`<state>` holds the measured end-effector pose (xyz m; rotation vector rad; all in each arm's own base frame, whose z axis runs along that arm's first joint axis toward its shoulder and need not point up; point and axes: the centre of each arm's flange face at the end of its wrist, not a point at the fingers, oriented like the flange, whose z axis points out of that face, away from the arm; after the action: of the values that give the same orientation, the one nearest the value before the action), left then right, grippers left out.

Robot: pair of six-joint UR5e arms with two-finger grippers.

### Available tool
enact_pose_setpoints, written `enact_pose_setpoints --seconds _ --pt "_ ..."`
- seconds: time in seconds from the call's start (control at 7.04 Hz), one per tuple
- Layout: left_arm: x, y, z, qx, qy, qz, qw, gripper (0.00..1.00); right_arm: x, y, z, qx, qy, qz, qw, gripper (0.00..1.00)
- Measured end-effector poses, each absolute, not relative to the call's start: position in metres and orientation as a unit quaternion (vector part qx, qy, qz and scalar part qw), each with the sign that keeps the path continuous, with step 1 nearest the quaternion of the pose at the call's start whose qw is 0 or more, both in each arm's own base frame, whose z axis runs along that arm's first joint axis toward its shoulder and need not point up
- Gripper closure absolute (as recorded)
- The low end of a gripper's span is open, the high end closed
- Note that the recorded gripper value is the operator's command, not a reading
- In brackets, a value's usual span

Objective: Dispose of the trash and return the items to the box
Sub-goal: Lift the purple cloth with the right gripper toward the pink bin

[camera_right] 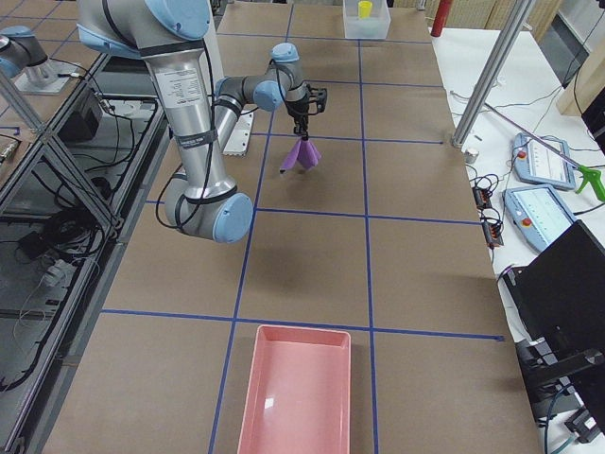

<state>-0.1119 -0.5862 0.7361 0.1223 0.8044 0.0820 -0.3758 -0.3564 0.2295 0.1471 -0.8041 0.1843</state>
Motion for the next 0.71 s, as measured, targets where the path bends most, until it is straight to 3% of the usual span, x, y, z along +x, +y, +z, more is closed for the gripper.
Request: enact_pose_setpoints --seconds 0.71 --pt "-0.089 -0.483 0.616 0.000 0.395 -0.004 0.919 0.01 -0.217 -0.452 0.252 0.071 -0.362 0.030 0.929 1.00"
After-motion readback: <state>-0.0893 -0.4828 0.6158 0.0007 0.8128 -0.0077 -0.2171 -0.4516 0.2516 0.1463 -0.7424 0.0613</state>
